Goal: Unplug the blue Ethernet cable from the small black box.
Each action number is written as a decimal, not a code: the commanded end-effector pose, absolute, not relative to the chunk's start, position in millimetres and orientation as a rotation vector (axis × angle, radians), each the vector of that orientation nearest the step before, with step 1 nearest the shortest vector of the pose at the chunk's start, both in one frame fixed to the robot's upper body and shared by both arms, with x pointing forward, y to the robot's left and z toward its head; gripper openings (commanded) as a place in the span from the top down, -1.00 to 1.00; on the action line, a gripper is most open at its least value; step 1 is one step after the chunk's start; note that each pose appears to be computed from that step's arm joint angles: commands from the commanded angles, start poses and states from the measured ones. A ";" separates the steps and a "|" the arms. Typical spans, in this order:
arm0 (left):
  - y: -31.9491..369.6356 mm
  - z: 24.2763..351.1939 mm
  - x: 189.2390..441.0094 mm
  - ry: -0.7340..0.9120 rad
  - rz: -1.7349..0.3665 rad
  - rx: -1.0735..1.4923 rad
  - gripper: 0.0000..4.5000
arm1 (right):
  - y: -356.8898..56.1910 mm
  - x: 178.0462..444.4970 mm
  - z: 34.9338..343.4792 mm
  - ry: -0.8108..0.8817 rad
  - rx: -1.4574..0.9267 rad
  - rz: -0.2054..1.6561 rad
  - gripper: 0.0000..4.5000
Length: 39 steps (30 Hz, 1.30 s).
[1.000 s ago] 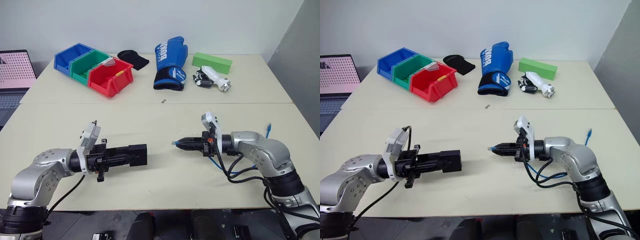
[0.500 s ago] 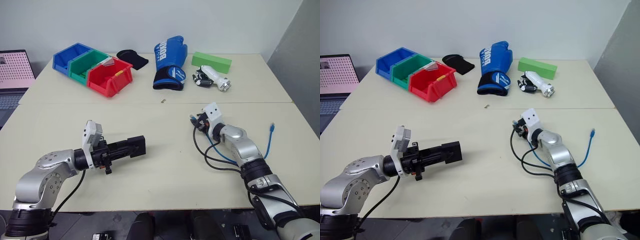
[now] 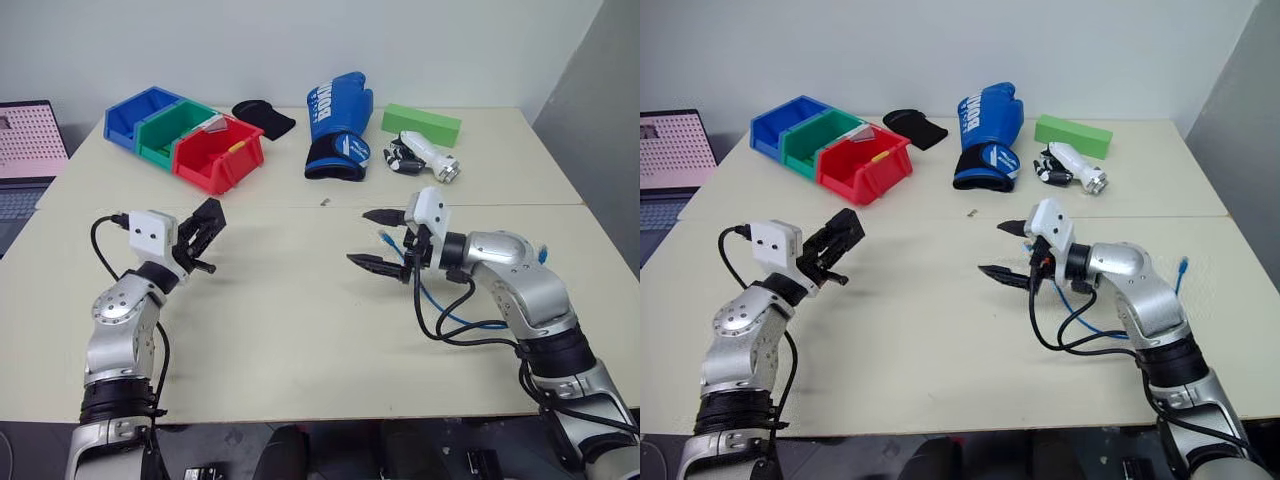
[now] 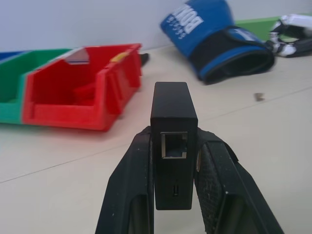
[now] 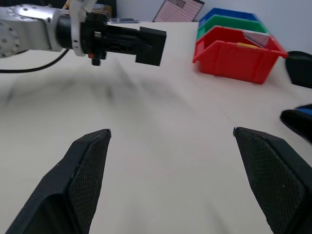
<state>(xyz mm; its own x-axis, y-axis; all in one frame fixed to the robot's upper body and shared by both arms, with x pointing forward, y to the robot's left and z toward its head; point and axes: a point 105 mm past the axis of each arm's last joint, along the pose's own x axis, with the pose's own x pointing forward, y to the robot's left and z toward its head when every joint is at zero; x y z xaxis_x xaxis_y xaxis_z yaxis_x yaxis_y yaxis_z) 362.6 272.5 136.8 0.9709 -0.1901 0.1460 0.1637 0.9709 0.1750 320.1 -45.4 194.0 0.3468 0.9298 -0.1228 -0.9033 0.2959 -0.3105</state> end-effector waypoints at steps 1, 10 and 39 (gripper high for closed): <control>288.9 135.6 366.6 -0.209 -0.042 0.177 0.66 | -30.5 307.7 206.2 -0.114 -0.392 1.290 -0.90; 295.0 101.5 365.3 -0.132 0.018 0.124 0.15 | -24.1 304.4 198.4 -0.080 -0.445 1.317 -0.90; 304.7 164.9 275.0 0.130 -0.304 0.301 -0.77 | -126.2 320.4 179.4 0.140 -0.487 1.103 -0.90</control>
